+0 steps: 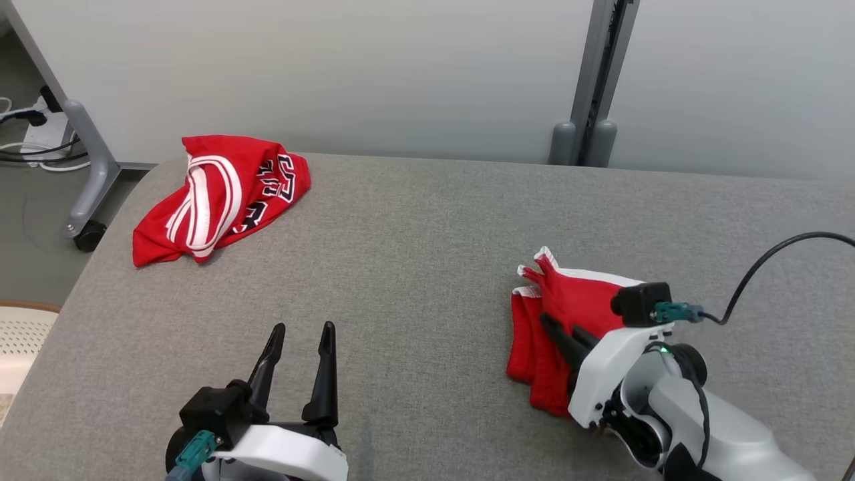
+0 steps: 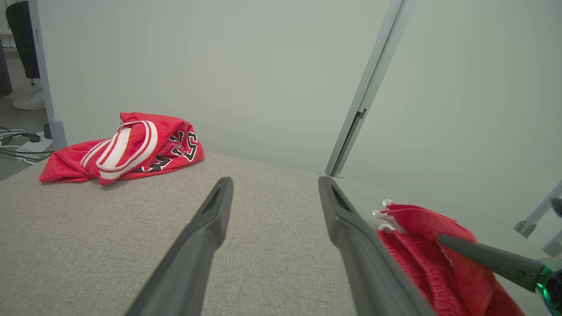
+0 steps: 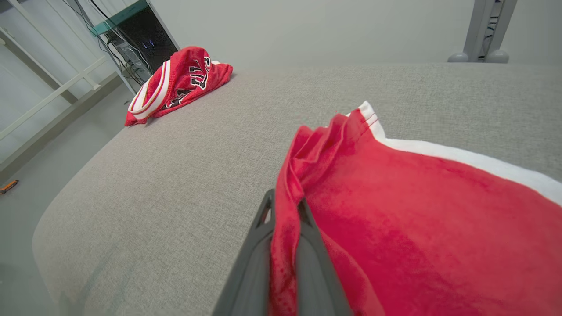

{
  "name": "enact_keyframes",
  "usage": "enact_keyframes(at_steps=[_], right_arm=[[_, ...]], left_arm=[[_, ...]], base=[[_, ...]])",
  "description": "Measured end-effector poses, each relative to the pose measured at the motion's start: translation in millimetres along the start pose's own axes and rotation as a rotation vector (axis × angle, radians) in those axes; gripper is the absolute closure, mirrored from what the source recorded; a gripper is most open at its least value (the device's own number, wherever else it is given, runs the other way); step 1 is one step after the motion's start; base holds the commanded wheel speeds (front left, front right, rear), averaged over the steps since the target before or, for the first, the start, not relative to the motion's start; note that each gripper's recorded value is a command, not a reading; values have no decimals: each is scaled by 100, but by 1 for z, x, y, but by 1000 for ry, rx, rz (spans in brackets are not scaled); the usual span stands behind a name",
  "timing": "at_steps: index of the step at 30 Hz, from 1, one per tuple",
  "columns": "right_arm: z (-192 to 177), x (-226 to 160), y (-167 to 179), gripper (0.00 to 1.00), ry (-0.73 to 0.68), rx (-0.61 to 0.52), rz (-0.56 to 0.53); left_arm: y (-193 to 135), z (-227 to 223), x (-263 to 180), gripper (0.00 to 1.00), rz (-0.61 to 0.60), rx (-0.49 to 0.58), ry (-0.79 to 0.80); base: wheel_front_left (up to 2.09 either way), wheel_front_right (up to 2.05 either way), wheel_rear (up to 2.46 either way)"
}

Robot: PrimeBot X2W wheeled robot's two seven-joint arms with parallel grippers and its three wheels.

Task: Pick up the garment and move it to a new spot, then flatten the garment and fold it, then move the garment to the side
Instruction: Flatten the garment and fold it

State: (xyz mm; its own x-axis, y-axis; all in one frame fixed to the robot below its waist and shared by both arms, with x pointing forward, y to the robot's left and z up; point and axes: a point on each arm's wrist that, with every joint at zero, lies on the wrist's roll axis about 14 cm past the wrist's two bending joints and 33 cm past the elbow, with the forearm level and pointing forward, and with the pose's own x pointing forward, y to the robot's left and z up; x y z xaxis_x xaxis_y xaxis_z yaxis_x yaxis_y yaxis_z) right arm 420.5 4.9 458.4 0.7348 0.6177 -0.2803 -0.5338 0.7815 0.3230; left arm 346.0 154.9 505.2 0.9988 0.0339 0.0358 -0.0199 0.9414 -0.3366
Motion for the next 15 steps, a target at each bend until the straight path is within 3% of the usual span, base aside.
enact_keyframes(at_steps=[15], right_arm=[[-35,-7,18,100,102,-137,69]], left_arm=[[-1,2,3,0,2,-10,-10]], base=[[0,0,0]])
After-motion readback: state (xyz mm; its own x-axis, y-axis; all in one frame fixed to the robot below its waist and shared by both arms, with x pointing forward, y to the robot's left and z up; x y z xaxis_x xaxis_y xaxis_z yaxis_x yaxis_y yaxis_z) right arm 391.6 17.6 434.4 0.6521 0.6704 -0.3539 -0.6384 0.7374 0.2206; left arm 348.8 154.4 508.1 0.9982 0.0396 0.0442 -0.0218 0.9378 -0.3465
